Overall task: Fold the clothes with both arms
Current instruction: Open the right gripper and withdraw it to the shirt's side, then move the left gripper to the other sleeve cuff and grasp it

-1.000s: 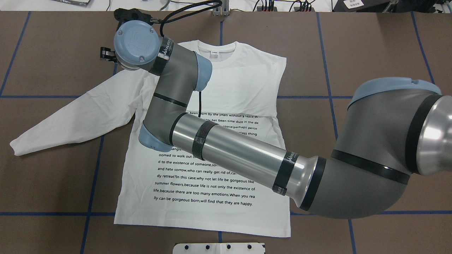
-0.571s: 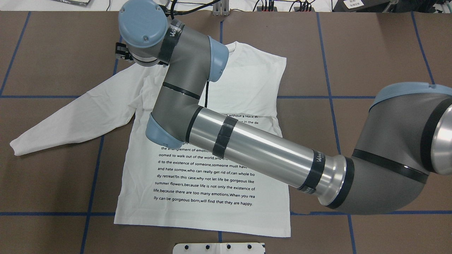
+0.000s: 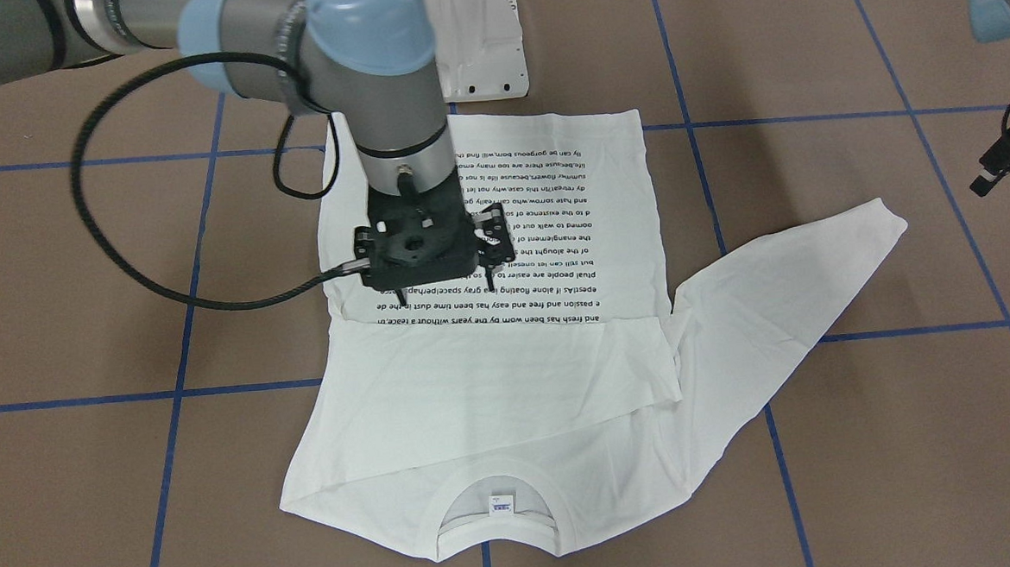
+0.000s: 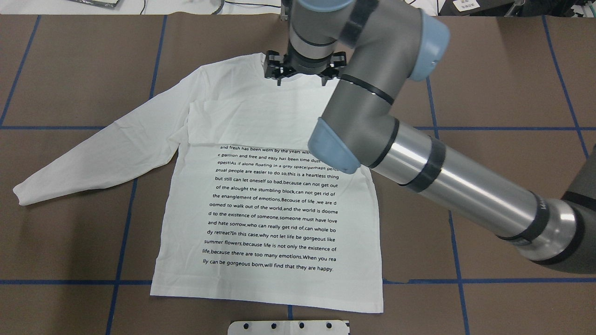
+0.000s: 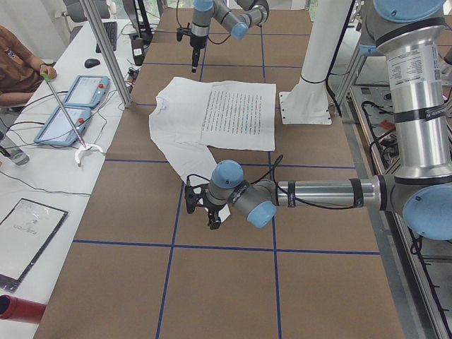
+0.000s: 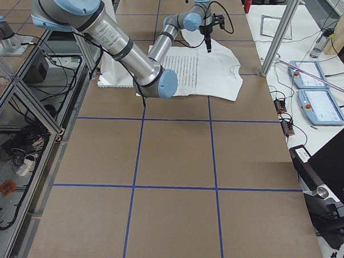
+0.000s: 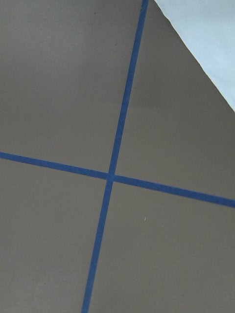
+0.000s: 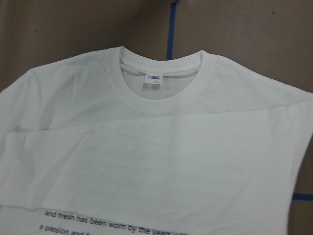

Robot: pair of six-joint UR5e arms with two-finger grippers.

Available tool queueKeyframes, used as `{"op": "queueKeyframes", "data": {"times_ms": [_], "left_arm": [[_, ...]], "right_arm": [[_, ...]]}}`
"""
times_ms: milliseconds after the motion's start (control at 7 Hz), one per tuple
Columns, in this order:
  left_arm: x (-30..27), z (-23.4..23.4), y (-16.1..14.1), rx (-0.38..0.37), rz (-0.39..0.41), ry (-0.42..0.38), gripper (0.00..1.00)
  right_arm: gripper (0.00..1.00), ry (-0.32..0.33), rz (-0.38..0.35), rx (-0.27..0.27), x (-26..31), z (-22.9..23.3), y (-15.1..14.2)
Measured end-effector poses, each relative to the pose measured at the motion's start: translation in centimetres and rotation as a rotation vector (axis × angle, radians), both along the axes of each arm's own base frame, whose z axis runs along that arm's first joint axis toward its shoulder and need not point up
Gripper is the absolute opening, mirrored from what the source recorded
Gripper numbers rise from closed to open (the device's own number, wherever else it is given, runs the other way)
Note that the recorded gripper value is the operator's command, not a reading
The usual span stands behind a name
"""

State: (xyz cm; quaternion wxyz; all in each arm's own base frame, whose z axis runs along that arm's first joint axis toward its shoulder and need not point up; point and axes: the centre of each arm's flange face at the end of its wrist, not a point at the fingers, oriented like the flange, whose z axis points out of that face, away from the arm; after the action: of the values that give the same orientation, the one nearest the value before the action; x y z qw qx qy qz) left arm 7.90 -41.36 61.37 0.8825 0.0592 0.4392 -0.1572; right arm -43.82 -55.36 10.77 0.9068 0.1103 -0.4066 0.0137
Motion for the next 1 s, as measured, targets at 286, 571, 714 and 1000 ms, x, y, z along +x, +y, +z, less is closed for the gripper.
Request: {"op": "queueKeyframes", "data": {"times_ms": [286, 571, 714, 1000], "left_arm": [[7.0, -1.6, 2.6, -0.067, 0.102, -0.031, 0.93], [10.5, -1.3, 3.5, -0.063, 0.208, -0.068, 0.93], [10.7, -0.1, 3.6, -0.036, 0.259, -0.092, 0.93], [11.1, 2.5, 2.8, -0.012, 0.316, -0.129, 0.93]], "right_arm": [[1.00, 0.082, -0.068, -0.024, 7.9, 6.3, 1.3], [1.00, 0.103, -0.114, -0.034, 13.3, 10.6, 1.9], [1.00, 0.085, -0.128, -0.050, 15.1, 11.8, 2.1], [1.00, 0.063, -0.137, -0.054, 16.7, 12.5, 3.1]]}}
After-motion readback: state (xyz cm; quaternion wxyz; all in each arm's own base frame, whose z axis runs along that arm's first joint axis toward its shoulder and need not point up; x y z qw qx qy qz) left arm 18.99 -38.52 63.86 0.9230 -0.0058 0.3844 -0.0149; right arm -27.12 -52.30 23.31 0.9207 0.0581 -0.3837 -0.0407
